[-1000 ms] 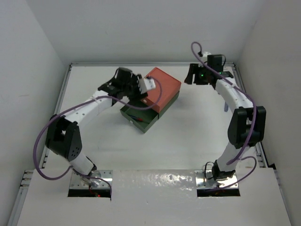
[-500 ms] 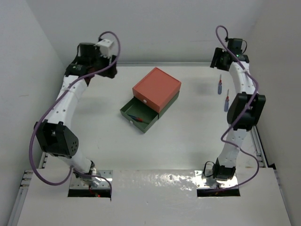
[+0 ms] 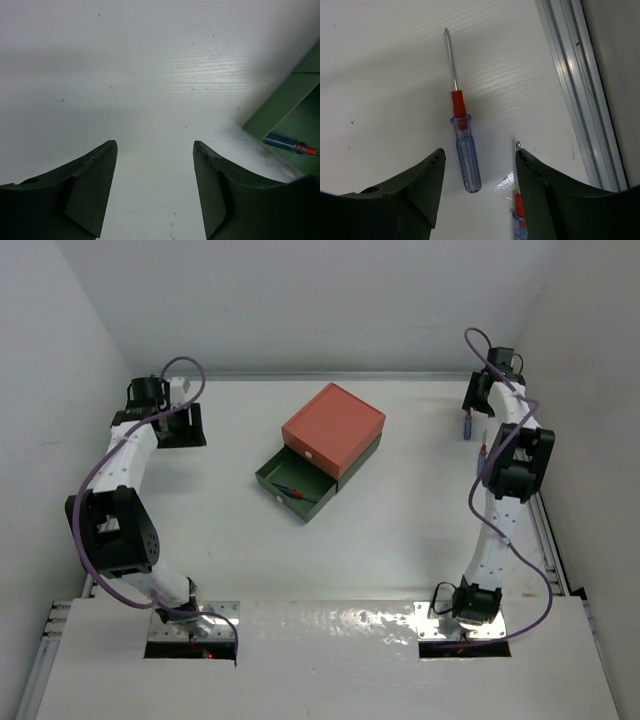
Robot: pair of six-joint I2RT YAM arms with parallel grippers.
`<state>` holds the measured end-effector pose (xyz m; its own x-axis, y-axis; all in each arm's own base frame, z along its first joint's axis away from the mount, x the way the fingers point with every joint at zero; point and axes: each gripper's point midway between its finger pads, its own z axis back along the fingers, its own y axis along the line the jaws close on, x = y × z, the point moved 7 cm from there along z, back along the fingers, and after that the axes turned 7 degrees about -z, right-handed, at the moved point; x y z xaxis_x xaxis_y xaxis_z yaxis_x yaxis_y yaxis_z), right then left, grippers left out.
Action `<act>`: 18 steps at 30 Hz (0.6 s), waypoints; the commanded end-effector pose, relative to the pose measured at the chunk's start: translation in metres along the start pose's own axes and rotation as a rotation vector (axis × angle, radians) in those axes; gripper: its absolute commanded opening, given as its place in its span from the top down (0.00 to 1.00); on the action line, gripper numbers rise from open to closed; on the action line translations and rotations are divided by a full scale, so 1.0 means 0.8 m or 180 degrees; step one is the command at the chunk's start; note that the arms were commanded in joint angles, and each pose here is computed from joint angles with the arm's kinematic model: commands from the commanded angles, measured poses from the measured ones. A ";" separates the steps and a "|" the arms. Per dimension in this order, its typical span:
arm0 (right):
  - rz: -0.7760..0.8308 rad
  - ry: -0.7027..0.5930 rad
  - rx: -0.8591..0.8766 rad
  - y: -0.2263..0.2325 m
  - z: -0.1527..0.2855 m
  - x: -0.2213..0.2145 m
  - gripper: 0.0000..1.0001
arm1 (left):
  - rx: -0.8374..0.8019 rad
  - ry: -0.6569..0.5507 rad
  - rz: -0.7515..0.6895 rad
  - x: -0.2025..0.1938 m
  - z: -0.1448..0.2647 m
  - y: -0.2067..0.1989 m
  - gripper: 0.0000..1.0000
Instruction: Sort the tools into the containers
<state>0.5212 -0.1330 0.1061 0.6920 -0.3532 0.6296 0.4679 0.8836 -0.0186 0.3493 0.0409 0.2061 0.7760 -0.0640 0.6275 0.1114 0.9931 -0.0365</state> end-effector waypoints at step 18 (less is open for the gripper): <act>0.0055 0.0400 0.0236 0.011 -0.028 -0.052 1.00 | -0.0027 -0.0399 0.0081 0.022 0.027 -0.003 0.41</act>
<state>0.5145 -0.1223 0.0531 0.7549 -0.3727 0.5396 0.4290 0.9030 0.0235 0.3469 0.0396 0.2002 0.7788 -0.0267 0.6267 0.0958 0.9924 -0.0768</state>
